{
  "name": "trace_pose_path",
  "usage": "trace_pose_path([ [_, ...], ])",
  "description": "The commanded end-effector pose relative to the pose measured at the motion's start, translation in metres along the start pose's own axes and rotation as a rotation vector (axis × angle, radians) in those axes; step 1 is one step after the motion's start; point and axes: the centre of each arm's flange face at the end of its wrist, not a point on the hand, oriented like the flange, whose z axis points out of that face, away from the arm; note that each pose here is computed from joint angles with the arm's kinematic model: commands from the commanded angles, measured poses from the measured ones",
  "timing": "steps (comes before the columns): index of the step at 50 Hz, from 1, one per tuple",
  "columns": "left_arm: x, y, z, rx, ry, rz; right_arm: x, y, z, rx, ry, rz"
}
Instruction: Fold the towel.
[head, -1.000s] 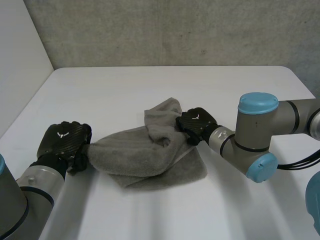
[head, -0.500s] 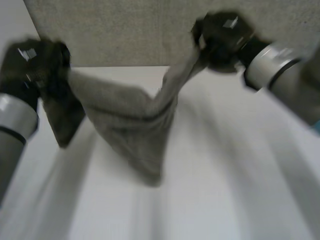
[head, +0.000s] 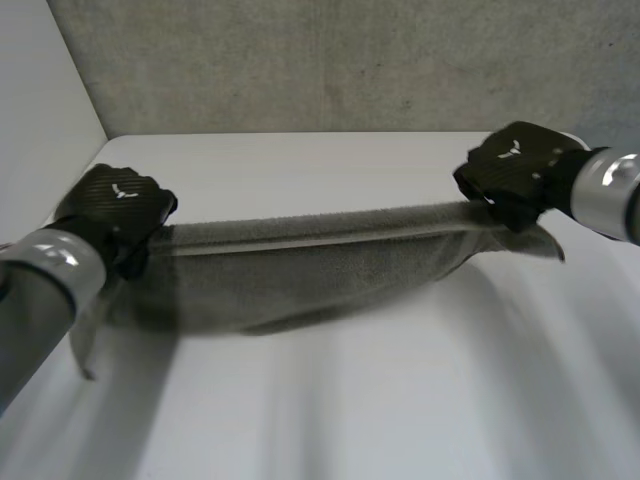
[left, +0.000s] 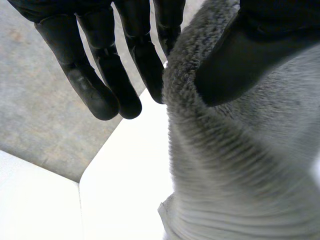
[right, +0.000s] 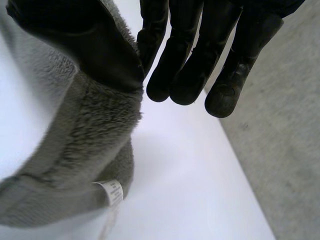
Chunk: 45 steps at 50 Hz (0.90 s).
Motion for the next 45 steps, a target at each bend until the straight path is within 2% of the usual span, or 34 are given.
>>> trace_pose_path([
  [1,-0.016,-0.027,0.065,0.121,-0.098,0.009,0.021,-0.040,0.045,0.285,0.225,-0.001],
  [2,-0.029,-0.045,0.077,0.198,-0.163,-0.001,0.039,-0.052,0.049,0.375,0.341,0.001],
  [3,-0.030,-0.045,0.077,0.199,-0.164,-0.001,0.039,-0.052,0.049,0.376,0.342,0.001],
  [5,-0.068,-0.090,0.088,0.396,-0.368,-0.056,0.072,-0.075,0.049,0.579,0.569,-0.008],
  [6,-0.068,-0.090,0.088,0.397,-0.369,-0.056,0.072,-0.075,0.049,0.580,0.570,-0.008],
  [7,-0.087,-0.110,0.087,0.496,-0.474,-0.109,0.084,-0.082,0.048,0.666,0.669,-0.011],
  [8,-0.087,-0.110,0.087,0.497,-0.475,-0.109,0.091,-0.090,0.043,0.740,0.734,-0.022],
  [10,-0.116,-0.130,0.081,0.636,-0.619,-0.199,0.090,-0.095,0.037,0.771,0.751,-0.032],
  [12,-0.121,-0.132,0.081,0.670,-0.640,-0.219,0.088,-0.100,0.031,0.783,0.742,-0.036],
  [19,-0.095,-0.106,0.080,0.594,-0.529,-0.206,0.066,-0.083,0.035,0.689,0.570,-0.013],
  [22,-0.055,-0.061,0.078,0.473,-0.379,-0.168,0.041,-0.057,0.046,0.592,0.438,0.027],
  [23,-0.055,-0.061,0.078,0.473,-0.379,-0.168,0.041,-0.057,0.046,0.592,0.438,0.027],
  [25,-0.027,-0.027,0.070,0.393,-0.275,-0.147,0.022,-0.038,0.051,0.513,0.359,0.056],
  [26,-0.026,-0.027,0.070,0.392,-0.274,-0.147,0.021,-0.038,0.051,0.513,0.358,0.057],
  [28,0.000,0.006,0.062,0.318,-0.184,-0.132,-0.001,-0.019,0.052,0.424,0.265,0.091],
  [32,0.016,0.037,0.056,0.241,-0.140,-0.130,-0.026,0.005,0.051,0.323,0.171,0.124],
  [35,0.032,0.069,0.046,0.164,-0.108,-0.132,-0.058,0.039,0.048,0.203,0.060,0.102],
  [40,0.045,0.087,0.039,0.111,-0.079,-0.135,-0.076,0.068,0.042,0.102,0.018,0.059],
  [45,0.051,0.095,0.036,0.084,-0.062,-0.135,-0.081,0.084,0.039,0.048,0.002,0.076],
])
